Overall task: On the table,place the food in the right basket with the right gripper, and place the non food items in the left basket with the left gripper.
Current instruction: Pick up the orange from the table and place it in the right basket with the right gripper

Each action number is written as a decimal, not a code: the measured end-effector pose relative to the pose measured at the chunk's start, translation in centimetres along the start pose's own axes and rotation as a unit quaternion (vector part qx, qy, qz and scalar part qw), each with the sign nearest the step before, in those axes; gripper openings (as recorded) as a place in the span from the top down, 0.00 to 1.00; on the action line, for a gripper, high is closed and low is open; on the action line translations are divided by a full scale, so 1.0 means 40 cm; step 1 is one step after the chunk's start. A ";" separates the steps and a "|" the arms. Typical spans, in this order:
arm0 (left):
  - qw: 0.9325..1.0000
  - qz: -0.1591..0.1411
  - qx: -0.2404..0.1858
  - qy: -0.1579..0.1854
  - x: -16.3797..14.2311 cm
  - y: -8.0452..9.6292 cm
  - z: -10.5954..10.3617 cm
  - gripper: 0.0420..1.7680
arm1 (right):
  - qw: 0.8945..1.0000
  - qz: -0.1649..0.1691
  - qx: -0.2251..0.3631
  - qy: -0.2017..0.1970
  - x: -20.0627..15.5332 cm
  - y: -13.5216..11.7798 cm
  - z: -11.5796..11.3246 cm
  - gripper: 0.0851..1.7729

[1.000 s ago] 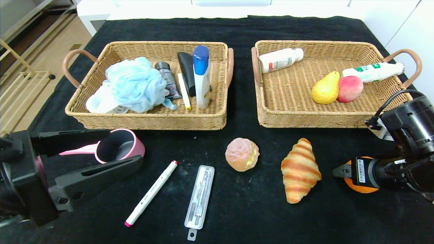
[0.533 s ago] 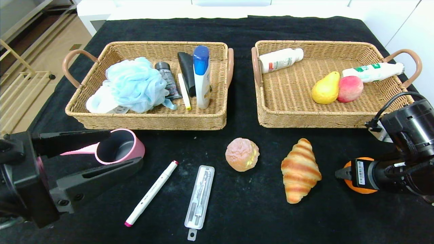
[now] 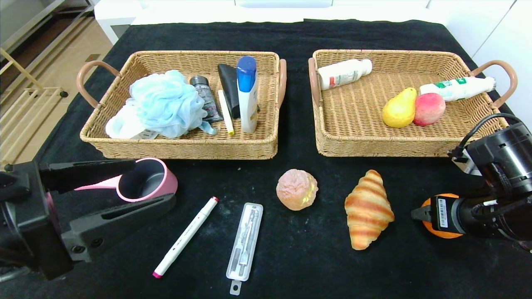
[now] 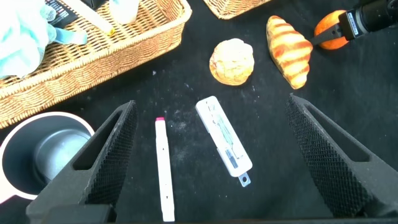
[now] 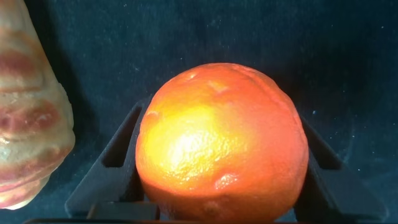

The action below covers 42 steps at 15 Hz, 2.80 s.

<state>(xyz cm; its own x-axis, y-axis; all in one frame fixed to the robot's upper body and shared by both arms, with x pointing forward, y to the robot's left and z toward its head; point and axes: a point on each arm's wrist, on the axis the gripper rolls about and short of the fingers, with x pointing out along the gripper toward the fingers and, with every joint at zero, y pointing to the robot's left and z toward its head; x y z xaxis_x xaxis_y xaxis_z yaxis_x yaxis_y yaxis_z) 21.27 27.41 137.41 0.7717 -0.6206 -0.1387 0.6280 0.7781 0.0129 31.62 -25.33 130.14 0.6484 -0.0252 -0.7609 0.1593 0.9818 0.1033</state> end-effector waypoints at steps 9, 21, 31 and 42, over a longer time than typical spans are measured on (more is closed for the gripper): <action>1.000 0.000 0.000 0.000 0.000 0.000 0.000 0.03 | 1.000 0.005 -0.003 0.001 -0.011 -0.002 -0.006 0.31; 1.000 -0.001 0.000 0.001 0.001 0.000 -0.001 0.03 | 0.993 0.064 -0.043 -0.091 -0.141 0.028 0.060 0.31; 1.000 0.000 0.002 -0.004 0.001 0.000 0.003 0.03 | 0.977 0.107 -0.079 -0.166 -0.177 0.134 0.204 0.31; 1.000 -0.001 0.006 -0.001 0.000 0.000 0.001 0.03 | 0.954 0.146 -0.074 -0.251 -0.115 0.259 0.323 0.31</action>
<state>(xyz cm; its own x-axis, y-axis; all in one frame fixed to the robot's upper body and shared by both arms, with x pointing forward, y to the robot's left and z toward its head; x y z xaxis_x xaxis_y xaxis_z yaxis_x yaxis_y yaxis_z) 21.25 27.41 137.45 0.7709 -0.6223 -0.1360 0.6306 0.7757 0.0255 39.91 -17.49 142.99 0.9298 0.2023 -0.3076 -0.1647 0.9758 0.1437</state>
